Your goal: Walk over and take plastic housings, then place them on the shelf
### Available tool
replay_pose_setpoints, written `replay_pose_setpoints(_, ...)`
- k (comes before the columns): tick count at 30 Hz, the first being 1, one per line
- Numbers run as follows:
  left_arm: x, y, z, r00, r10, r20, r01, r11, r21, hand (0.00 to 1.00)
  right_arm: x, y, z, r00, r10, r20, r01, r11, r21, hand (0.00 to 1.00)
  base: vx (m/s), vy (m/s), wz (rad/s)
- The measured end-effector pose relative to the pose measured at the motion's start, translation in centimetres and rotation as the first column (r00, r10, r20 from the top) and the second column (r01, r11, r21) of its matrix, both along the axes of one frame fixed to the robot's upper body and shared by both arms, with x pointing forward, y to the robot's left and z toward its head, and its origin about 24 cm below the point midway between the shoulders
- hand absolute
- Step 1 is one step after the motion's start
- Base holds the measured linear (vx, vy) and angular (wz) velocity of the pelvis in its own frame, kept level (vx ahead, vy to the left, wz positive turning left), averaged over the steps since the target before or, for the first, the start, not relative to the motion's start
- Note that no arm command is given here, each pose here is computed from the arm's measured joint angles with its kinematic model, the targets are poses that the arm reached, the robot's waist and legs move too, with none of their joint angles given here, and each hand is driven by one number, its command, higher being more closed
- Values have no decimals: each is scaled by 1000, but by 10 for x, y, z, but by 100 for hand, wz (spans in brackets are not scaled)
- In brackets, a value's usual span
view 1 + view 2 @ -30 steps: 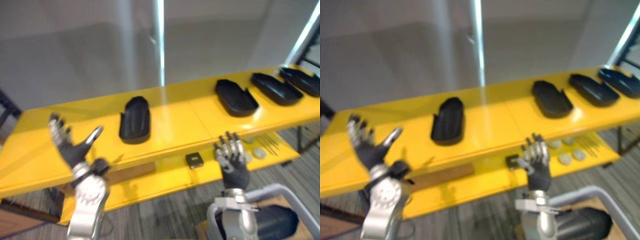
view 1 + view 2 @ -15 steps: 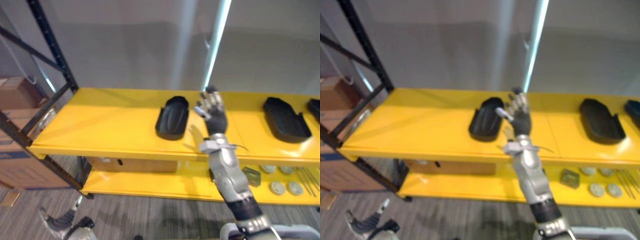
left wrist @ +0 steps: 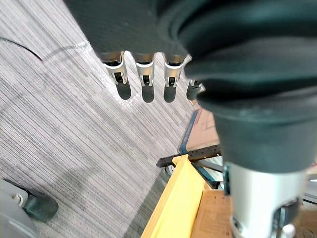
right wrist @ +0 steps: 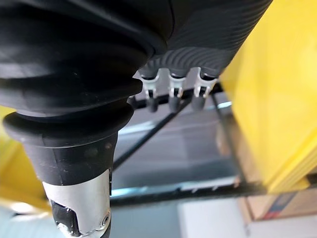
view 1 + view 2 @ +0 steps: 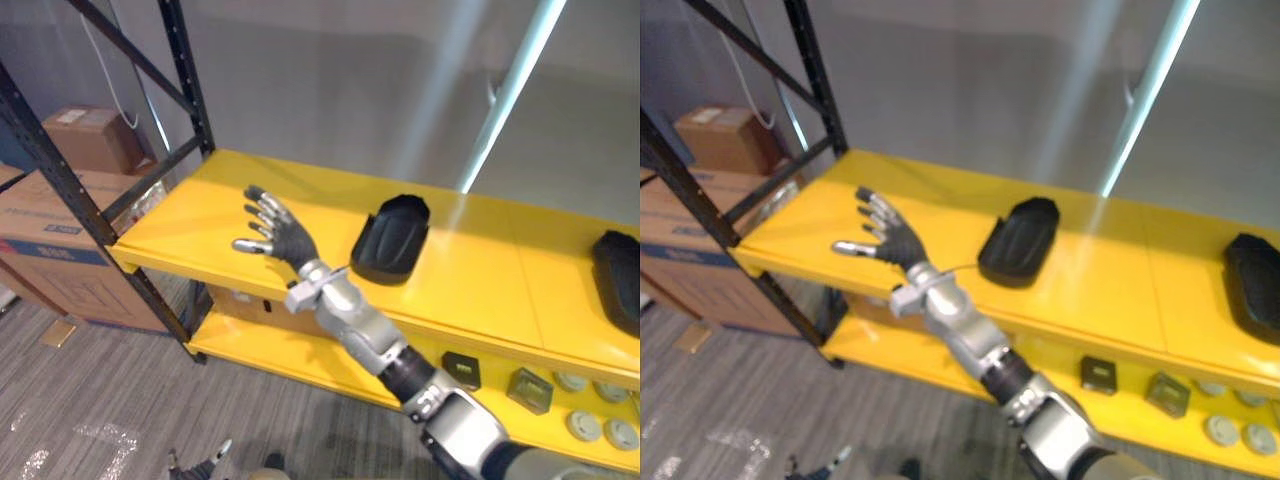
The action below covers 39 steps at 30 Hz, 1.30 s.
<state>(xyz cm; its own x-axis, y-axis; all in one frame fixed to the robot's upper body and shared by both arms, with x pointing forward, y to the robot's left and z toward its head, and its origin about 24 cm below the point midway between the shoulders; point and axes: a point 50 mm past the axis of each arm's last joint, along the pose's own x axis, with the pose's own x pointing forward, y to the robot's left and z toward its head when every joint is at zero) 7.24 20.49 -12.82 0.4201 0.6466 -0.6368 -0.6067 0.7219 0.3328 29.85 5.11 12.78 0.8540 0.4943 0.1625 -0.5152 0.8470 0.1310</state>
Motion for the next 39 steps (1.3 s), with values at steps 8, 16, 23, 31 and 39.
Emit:
replay_pose_setpoints(8, 3, -4, -2, 998, -64, 23, 65, 998, -22, 0, 2, -5, -5, 981, -195, 3, 195, 980, -48, 0, 0, 0, 0)
replay_pose_setpoints(16, 4, -6, -2, 994, -101, 46, 103, 993, -50, 0, 10, -14, -13, 962, -270, -39, 267, 962, -58, 0, 16, -22, 9)
replay_pose_setpoints(23, 6, -6, -1, 989, -135, 59, 138, 989, -51, 0, 37, -54, 0, 919, -377, -114, 390, 913, 123, 0, 10, -15, 6)
replay_pose_setpoints(31, 8, -7, -1, 978, -199, 67, 203, 977, -68, 0, 62, -100, -1, 892, -412, -184, 444, 874, 195, 0, 0, 0, 0)
replay_pose_setpoints(39, 9, -9, -1, 967, -246, 70, 251, 965, -80, 0, 74, -131, -16, 884, -377, -277, 444, 862, 245, 0, -6, 5, 2)
